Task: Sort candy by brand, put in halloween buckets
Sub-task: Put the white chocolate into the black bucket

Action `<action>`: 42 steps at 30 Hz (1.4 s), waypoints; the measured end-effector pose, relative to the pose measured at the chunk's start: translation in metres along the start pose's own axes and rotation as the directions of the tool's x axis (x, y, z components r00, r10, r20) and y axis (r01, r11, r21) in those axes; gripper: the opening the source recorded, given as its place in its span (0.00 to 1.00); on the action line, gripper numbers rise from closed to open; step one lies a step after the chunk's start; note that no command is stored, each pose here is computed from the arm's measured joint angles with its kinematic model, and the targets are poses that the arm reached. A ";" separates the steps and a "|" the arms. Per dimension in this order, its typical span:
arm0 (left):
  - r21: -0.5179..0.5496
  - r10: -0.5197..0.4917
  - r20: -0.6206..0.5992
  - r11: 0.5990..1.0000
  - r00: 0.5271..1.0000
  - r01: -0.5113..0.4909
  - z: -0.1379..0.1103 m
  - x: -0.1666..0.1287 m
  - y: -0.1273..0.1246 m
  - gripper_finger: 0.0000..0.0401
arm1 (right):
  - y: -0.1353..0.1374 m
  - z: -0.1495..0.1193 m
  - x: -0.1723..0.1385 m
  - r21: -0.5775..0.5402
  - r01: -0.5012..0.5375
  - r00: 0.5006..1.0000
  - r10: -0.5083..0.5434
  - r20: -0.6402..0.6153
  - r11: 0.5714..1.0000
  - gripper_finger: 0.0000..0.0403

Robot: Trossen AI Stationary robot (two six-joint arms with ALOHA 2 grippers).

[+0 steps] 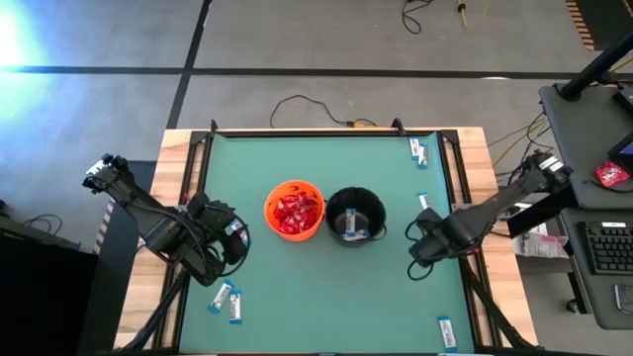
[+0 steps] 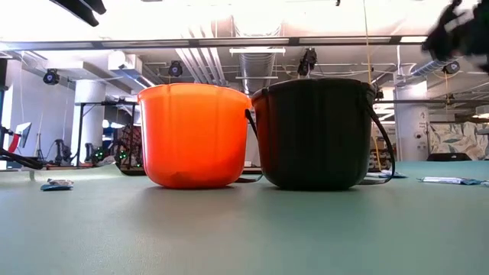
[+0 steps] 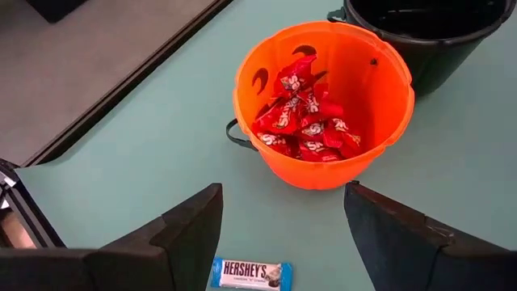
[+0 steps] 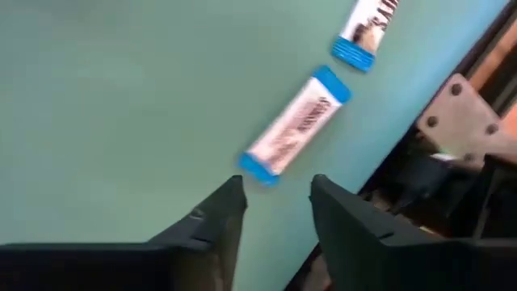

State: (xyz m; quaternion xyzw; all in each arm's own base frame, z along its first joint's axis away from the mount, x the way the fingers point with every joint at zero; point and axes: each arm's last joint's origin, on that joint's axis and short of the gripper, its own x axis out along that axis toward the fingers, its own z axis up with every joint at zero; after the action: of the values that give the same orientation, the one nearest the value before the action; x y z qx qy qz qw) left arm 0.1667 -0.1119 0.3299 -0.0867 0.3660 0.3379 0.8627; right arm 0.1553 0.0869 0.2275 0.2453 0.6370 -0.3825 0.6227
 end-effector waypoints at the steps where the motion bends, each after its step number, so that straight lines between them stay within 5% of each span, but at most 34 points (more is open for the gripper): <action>1: 0.000 0.000 0.000 1.000 1.000 0.000 0.000 0.000 0.000 0.60 | -0.001 0.000 0.009 -0.021 0.034 0.999 -0.034 -0.008 0.999 0.30; 9: -0.012 -0.005 0.001 1.000 1.000 0.005 0.000 0.000 -0.001 0.60 | -0.006 0.009 0.053 -0.186 0.206 0.973 -0.221 -0.062 0.961 0.04; 22: -0.047 -0.045 -0.055 0.998 0.997 0.043 -0.001 -0.001 -0.004 0.60 | 0.022 0.012 0.097 -0.324 0.182 0.965 -0.232 -0.125 0.929 0.03; 28: -0.038 -0.050 -0.074 0.998 0.996 0.047 -0.002 -0.001 -0.004 0.60 | 0.065 0.003 0.076 -0.366 -0.094 0.980 0.021 -0.198 0.926 0.03; 32: -0.034 -0.075 -0.125 0.997 0.989 0.071 -0.003 -0.001 -0.005 0.60 | 0.097 -0.011 0.052 -0.492 -0.298 0.954 0.249 -0.166 0.818 0.03; 36: -0.020 -0.114 -0.259 0.993 0.959 0.113 -0.007 -0.002 -0.007 0.60 | 0.109 -0.038 0.027 -0.627 -0.281 0.937 0.349 -0.016 0.726 0.03; 42: 0.009 -0.162 -0.274 0.985 0.948 0.171 -0.006 -0.003 -0.011 0.60 | 0.121 -0.080 0.007 -0.663 -0.282 0.882 0.460 0.106 0.694 0.03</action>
State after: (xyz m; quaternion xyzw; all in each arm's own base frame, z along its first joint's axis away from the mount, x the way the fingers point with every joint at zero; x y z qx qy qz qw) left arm 0.1689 -0.1242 0.3261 -0.1486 0.4781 0.2428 0.8309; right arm 0.2015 0.2201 0.1929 0.0940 0.5750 -0.0413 0.8117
